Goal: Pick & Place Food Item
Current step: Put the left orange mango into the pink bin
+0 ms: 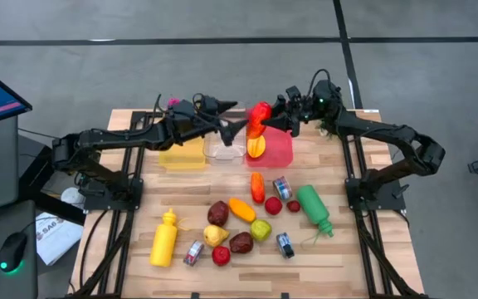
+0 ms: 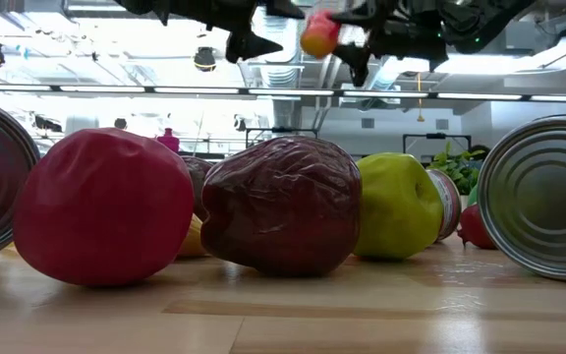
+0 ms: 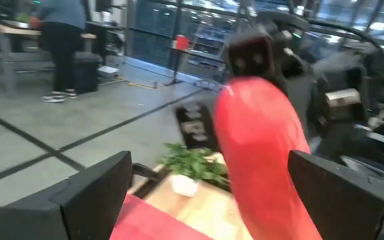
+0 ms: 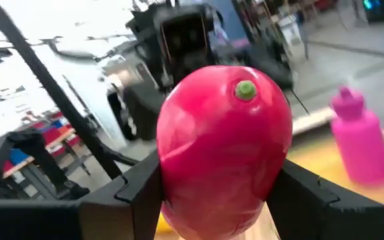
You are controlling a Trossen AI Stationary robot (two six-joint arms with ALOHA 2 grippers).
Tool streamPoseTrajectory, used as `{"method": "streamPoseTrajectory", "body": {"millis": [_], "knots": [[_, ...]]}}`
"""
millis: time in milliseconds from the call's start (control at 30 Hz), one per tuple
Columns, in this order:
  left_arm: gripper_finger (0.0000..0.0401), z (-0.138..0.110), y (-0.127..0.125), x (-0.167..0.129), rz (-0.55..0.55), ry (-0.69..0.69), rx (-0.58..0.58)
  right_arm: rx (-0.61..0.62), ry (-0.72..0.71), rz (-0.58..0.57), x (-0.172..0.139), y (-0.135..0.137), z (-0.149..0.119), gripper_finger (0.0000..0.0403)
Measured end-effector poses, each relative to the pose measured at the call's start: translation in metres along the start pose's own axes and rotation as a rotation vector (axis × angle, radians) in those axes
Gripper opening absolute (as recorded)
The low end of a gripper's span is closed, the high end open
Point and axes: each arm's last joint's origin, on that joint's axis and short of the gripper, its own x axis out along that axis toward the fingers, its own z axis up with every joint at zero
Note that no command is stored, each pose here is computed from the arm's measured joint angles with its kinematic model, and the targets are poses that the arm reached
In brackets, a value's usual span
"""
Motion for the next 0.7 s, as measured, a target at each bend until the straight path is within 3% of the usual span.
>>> {"method": "streamPoseTrajectory", "body": {"millis": [267,700], "knots": [[0.0387,0.004,0.018,0.002,0.043,-0.010,-0.011,0.058,0.119,-0.290,-0.021,-0.030,-0.015,0.0215],[0.0381,0.006,0.029,0.003,0.073,-0.016,-0.011,0.110,0.210,-0.762,-0.045,-0.052,-0.031,0.0215]]}}
